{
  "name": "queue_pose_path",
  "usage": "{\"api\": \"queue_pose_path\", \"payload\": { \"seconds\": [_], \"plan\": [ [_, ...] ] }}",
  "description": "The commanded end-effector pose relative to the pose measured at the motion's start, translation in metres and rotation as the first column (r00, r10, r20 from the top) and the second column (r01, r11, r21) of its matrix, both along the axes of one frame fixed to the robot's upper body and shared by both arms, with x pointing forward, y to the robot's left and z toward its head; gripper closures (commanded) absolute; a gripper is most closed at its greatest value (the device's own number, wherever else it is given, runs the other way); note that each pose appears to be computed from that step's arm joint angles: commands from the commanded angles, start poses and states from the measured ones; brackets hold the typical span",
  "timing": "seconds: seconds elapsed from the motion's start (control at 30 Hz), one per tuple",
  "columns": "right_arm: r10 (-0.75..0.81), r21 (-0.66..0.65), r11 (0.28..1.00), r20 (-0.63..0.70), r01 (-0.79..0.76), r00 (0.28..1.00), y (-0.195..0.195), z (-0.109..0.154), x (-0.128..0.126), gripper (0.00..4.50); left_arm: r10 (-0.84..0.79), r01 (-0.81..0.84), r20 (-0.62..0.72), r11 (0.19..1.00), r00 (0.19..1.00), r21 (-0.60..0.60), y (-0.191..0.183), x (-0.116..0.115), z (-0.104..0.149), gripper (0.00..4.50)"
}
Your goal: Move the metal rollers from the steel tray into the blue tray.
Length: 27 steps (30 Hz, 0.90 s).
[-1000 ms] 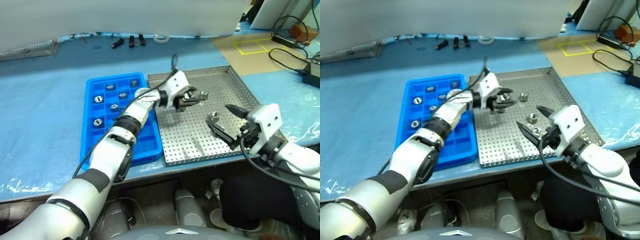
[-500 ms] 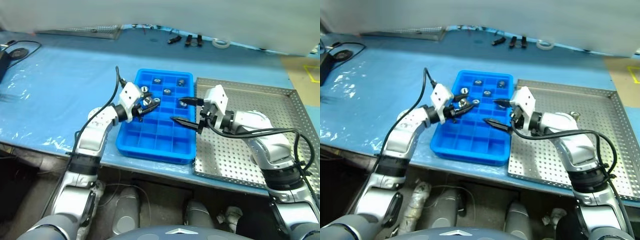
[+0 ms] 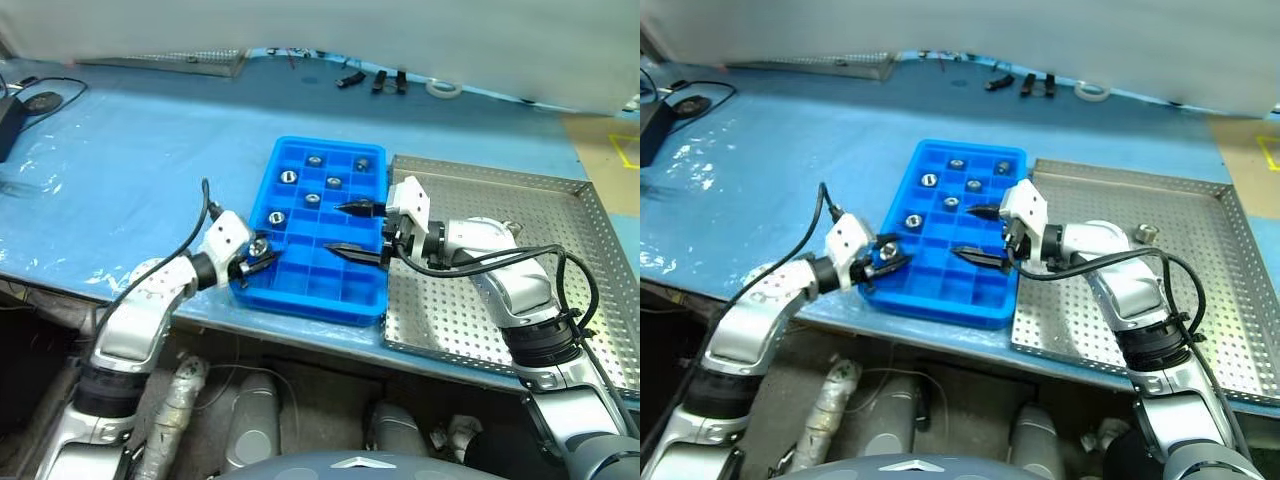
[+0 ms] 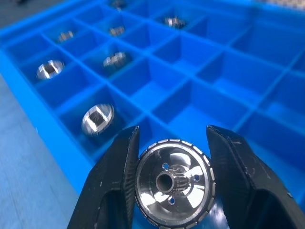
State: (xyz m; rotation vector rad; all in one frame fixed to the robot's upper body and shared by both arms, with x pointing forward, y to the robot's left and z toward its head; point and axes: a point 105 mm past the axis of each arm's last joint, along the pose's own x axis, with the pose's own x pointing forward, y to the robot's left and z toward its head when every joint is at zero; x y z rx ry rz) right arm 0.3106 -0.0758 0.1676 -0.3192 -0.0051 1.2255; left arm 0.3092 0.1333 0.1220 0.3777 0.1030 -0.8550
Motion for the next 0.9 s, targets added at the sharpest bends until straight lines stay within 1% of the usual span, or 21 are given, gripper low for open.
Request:
{"api": "queue_pose_path", "payload": {
  "seconds": [0.03,0.2,0.37,0.43,0.47,0.6,0.63,0.77,0.83,0.9],
  "plan": [
    [0.014,0.004,1.0,0.04,-0.014,0.999,0.0,0.007,-0.001,0.46,-0.004,0.004,0.014,1.0,1.0,-0.004,0.007,-0.005,0.01,2.63],
    [0.007,0.009,1.0,0.039,-0.008,0.999,0.0,0.007,-0.001,0.46,-0.043,0.042,-0.023,0.999,0.999,-0.024,0.005,-0.011,0.009,2.63],
    [0.0,0.014,1.0,0.042,0.0,0.999,0.002,0.006,-0.002,0.46,-0.074,0.073,-0.042,0.997,0.996,-0.013,0.004,-0.011,0.007,2.63],
    [-0.008,0.017,1.0,0.046,0.008,0.999,0.001,0.007,-0.001,0.46,-0.079,0.078,-0.051,0.997,0.996,-0.019,0.007,-0.011,0.008,1.9],
    [-0.01,0.017,1.0,0.046,0.009,0.999,0.001,0.007,-0.001,0.46,-0.08,0.08,-0.052,0.997,0.995,-0.019,0.008,-0.011,0.008,1.67],
    [-0.021,0.022,1.0,0.049,0.02,0.999,0.0,0.007,-0.001,0.46,-0.026,0.027,-0.023,0.999,0.999,0.046,0.016,0.004,0.009,0.36],
    [-0.027,0.025,0.999,0.05,0.026,0.998,0.0,0.007,-0.001,0.46,-0.035,0.035,-0.021,0.999,0.999,0.033,0.015,0.005,0.012,0.08],
    [-0.064,0.045,0.997,0.067,0.061,0.996,-0.005,0.013,0.0,0.46,-0.068,0.07,0.038,0.997,0.997,-0.04,0.0,0.017,0.032,0.08],
    [-0.107,0.055,0.993,0.082,0.103,0.991,-0.012,0.017,0.002,0.46,-0.089,0.093,0.055,0.994,0.994,-0.065,-0.009,0.022,0.038,0.08],
    [-0.171,0.071,0.984,0.098,0.164,0.98,-0.025,0.024,0.004,0.46,-0.104,0.11,0.079,0.992,0.991,-0.069,-0.019,0.033,0.043,0.08]
  ]
}}
